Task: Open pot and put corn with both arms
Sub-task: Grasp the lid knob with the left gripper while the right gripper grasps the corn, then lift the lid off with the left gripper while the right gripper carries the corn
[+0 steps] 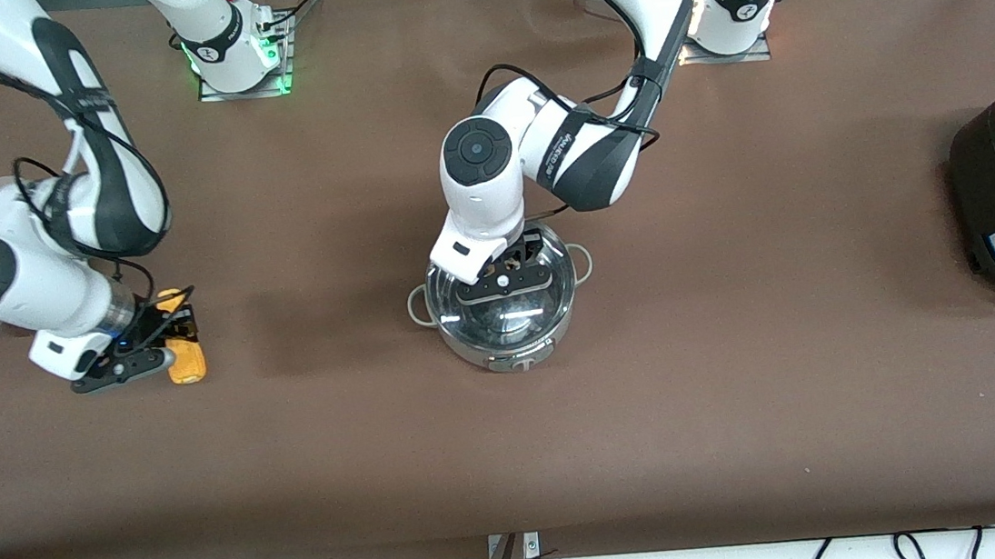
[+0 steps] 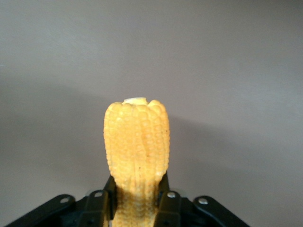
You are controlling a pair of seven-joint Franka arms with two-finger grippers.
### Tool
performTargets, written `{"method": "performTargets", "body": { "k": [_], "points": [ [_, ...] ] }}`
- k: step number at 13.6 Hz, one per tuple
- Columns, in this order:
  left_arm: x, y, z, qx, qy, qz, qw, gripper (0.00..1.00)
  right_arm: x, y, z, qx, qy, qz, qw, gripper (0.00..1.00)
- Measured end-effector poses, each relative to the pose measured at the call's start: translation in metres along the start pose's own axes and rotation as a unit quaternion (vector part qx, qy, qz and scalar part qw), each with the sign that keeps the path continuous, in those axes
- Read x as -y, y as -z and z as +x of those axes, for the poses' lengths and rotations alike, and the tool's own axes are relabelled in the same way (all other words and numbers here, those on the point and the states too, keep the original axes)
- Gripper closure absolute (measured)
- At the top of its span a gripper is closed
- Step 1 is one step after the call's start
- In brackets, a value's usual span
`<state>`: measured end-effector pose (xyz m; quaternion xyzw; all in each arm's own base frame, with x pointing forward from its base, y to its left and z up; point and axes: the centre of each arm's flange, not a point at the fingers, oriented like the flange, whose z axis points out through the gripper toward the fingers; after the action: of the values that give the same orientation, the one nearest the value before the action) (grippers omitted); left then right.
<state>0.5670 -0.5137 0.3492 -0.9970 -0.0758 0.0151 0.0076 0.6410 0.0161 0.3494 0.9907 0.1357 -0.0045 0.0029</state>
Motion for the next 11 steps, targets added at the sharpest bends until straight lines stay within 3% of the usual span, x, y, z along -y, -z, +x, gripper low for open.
{"method": "performTargets", "body": {
  "k": [6, 11],
  "points": [
    [0.018, 0.034, 0.003, 0.013, 0.009, 0.01, 1.0, 0.5, 0.029, 0.112, 0.016, 0.031, -0.009, 0.02, 0.999, 0.68],
    [0.111, 0.121, 0.051, 0.028, 0.021, 0.002, 0.999, 0.5, 0.127, 0.15, 0.03, 0.027, -0.049, 0.038, 0.998, 0.68]
  ]
}}
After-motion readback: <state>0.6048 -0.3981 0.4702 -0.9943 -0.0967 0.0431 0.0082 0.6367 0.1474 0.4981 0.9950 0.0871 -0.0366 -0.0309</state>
